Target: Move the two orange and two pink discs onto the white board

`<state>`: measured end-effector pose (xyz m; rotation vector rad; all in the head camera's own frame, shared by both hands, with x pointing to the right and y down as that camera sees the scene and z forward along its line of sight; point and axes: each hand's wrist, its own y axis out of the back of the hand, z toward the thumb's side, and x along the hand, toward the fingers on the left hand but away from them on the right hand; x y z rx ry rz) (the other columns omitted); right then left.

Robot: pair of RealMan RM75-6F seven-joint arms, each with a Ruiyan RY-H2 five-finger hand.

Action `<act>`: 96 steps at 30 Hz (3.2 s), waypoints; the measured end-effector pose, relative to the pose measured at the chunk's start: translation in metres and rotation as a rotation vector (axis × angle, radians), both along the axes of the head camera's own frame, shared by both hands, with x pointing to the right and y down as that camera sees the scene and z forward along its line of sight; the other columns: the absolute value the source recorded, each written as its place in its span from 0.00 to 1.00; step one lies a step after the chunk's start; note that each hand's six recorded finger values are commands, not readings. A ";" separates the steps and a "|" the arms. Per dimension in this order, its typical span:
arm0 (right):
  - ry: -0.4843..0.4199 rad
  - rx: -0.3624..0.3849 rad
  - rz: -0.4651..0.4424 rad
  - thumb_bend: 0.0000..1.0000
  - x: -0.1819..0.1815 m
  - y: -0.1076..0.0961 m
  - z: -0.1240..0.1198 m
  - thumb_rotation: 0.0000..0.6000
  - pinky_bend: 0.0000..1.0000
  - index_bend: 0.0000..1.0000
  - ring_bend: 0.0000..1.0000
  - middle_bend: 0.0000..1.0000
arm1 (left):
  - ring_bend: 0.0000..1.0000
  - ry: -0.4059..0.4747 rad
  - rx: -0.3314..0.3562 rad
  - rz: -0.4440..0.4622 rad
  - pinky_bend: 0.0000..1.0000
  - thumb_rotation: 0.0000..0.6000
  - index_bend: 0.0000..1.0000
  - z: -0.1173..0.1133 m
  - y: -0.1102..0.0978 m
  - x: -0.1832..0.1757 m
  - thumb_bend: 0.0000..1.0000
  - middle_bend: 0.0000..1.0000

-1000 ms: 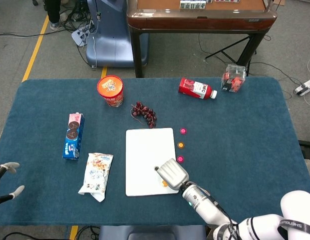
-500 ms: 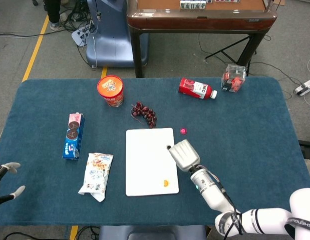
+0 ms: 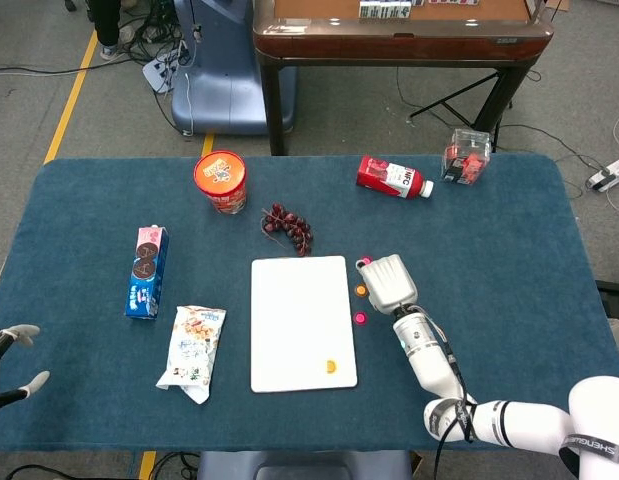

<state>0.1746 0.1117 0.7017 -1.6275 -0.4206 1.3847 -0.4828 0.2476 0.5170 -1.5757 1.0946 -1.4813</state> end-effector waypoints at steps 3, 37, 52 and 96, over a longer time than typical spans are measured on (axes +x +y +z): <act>0.010 -0.012 0.017 0.19 0.003 -0.002 0.007 1.00 1.00 0.39 1.00 1.00 | 0.38 0.001 0.001 -0.001 0.56 1.00 0.42 0.000 0.000 0.000 0.07 0.47; -0.008 -0.142 0.089 0.20 -0.005 0.003 0.048 1.00 1.00 0.43 1.00 1.00 | 0.38 0.005 0.001 -0.001 0.56 1.00 0.42 -0.002 0.000 0.000 0.07 0.47; -0.016 -0.157 0.117 0.22 -0.007 0.000 0.050 1.00 1.00 0.44 1.00 1.00 | 0.38 0.004 0.000 0.004 0.56 1.00 0.42 -0.001 0.001 0.001 0.07 0.47; -0.012 -0.197 0.159 0.29 -0.008 -0.002 0.047 1.00 1.00 0.50 1.00 1.00 | 0.38 0.007 -0.005 0.012 0.56 1.00 0.42 0.000 0.002 0.003 0.07 0.47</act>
